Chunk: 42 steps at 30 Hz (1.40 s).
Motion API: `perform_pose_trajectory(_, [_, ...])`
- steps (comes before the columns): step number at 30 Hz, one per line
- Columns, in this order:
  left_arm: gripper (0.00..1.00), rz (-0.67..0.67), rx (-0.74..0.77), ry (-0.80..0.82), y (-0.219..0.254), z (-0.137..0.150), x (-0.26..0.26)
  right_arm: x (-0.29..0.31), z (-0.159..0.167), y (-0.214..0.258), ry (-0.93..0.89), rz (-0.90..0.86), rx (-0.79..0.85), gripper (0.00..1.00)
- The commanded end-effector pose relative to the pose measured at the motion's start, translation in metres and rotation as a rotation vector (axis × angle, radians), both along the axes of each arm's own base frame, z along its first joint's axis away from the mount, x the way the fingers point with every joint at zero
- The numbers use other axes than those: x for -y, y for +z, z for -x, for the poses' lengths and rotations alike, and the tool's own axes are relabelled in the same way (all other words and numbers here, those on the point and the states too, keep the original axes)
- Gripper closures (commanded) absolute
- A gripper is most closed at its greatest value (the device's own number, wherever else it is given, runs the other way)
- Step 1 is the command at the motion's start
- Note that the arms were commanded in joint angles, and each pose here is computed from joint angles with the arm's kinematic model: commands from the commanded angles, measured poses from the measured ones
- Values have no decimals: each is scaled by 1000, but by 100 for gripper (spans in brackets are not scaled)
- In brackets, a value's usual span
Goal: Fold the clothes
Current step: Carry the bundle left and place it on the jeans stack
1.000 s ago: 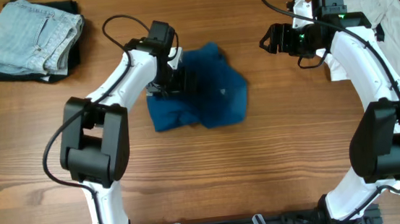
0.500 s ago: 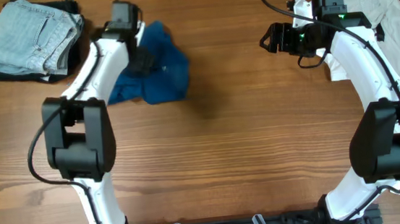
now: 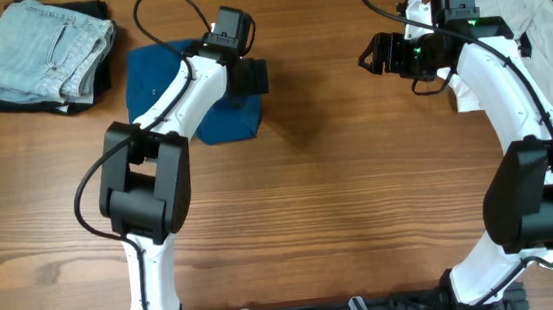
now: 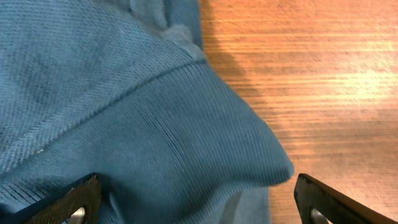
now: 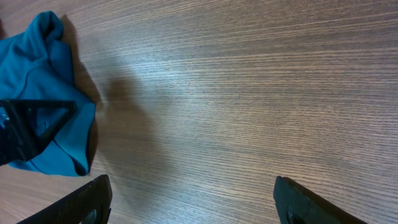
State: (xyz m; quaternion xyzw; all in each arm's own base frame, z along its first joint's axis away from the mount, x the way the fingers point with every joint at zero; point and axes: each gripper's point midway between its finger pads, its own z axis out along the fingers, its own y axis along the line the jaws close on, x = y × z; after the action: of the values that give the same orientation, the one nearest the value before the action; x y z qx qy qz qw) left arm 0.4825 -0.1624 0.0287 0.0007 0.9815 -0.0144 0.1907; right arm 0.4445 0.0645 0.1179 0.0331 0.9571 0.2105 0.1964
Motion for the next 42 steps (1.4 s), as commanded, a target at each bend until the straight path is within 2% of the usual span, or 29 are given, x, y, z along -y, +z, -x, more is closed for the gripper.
perform_pose_trajectory(1, [2,-139,-15,73,-31,-3,-24,-3,-4,2,5,-16,3,16])
perform_pose_trajectory(3, [6,-209,-4,113,-39,-4,-37,-3,-4,2,6,-15,3,16])
perform_pose_trajectory(5, [17,-230,0,127,-49,-6,-40,-3,-4,1,7,-11,3,16])
perform_pose_trajectory(6, [32,-238,-10,127,-56,-5,-42,-3,-4,1,16,-6,8,16])
perform_pose_trajectory(7, [53,-242,-18,126,-60,-4,-42,-3,-4,1,21,-4,10,16])
perform_pose_trajectory(9, [76,-247,-29,121,-63,-2,-43,-3,-4,1,23,-3,12,16])
perform_pose_trajectory(10, [93,-254,-31,99,-63,-2,-42,-3,-4,1,25,-2,12,16])
perform_pose_trajectory(11, [96,-266,-29,51,-61,-4,-41,-3,-4,1,25,-2,12,16])
perform_pose_trajectory(14, [96,-259,27,39,14,-16,-50,-3,-4,1,24,-3,13,16])
perform_pose_trajectory(17, [96,-219,259,24,165,-18,-68,-3,-5,2,25,-3,17,16])
perform_pose_trajectory(18, [96,-207,298,35,186,-15,-72,-3,-5,2,24,-3,16,16])
perform_pose_trajectory(19, [96,-205,317,31,199,-10,-73,-3,-5,2,25,-4,16,16])
perform_pose_trajectory(22, [96,-223,291,10,197,-4,-75,-3,-5,2,25,-4,16,16])
perform_pose_trajectory(24, [96,-252,352,-21,226,-6,-79,-4,-5,2,28,-6,18,16])
perform_pose_trajectory(27, [96,-391,478,-41,286,-11,-102,-4,-6,2,27,-6,19,16])
perform_pose_trajectory(28, [96,-488,513,-76,305,-15,-114,-4,-6,2,25,-7,19,16])
perform_pose_trajectory(29, [96,-623,538,-100,324,-21,-132,-4,-6,2,26,-8,19,16])
perform_pose_trajectory(31, [96,-790,547,-128,344,-29,-160,-4,-6,2,26,-8,18,16])
perform_pose_trajectory(33, [96,-863,573,-104,360,-36,-188,-4,-6,2,26,-7,19,16])
perform_pose_trajectory(35, [96,-974,589,-97,381,-44,-242,-4,-5,2,25,-8,18,16])
perform_pose_trajectory(39, [96,-1049,658,-36,398,-58,-318,-6,-4,1,31,-6,11,16])
perform_pose_trajectory(42, [96,-1020,629,-42,370,-66,-368,-11,-6,3,40,-7,24,16])
